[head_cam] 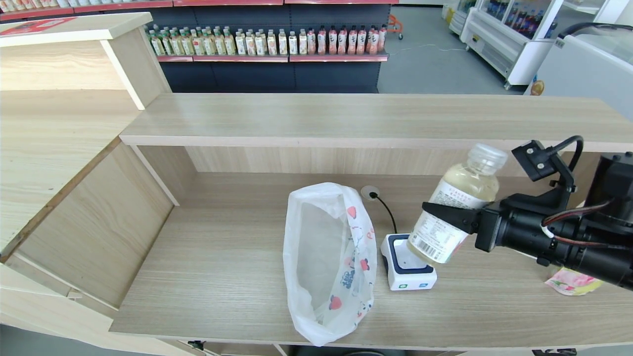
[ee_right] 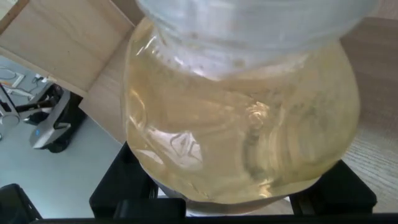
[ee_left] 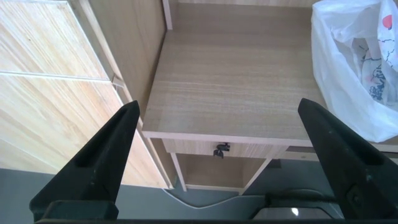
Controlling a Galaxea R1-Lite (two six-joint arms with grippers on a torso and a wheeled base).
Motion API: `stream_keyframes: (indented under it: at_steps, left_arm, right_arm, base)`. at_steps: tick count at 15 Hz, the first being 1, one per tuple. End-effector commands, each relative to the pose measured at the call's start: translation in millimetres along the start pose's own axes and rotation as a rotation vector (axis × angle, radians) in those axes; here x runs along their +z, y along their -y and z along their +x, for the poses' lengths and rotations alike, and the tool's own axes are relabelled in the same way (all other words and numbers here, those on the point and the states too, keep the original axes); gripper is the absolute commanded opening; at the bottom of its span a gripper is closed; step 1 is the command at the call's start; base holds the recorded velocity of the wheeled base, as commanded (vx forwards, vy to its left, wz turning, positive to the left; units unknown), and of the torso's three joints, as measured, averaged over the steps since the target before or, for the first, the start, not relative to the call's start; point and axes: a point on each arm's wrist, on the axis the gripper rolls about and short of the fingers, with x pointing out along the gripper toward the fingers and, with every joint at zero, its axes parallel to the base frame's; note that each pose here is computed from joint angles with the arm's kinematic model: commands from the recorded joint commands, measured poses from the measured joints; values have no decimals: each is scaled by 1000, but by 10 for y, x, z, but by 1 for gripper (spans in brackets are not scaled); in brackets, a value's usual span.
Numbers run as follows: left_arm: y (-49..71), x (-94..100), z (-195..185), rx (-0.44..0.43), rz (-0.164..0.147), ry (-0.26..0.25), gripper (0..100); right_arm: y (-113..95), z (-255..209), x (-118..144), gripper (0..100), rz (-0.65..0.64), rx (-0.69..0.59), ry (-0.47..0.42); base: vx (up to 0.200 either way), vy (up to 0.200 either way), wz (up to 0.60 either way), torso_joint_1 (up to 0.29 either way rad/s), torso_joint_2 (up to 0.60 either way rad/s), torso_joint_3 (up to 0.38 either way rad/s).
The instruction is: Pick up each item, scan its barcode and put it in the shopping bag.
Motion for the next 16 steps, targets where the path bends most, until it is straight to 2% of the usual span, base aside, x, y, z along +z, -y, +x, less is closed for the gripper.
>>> stream_keyframes:
  at_steps: [1, 3, 8, 12, 16]
  left_arm:
    - [0, -1, 0, 0, -1, 0, 100]
    - [0, -1, 0, 0, -3, 0, 100]
    - [0, -1, 0, 0, 0, 0, 100]
    - [0, -1, 0, 0, 0, 0, 100]
    - [0, -1, 0, 0, 0, 0, 100]
  right_arm:
    - [7, 17, -16, 0, 4, 0, -7]
    - [24, 86, -60, 0, 14, 2, -28]
    - [-107, 488, -185, 0, 49, 86, -96]
    - [-16, 909, -307, 0, 108, 18, -128]
    - [-73, 1159, -560, 0, 126, 26, -203]
  base:
    - [0, 0, 0, 0, 0, 0]
    - [-100, 100, 0, 1, -1, 4]
    - [0, 0, 0, -10, -6, 2]
    - [0, 0, 0, 0, 0, 0]
    - [0, 0, 0, 0, 0, 0]
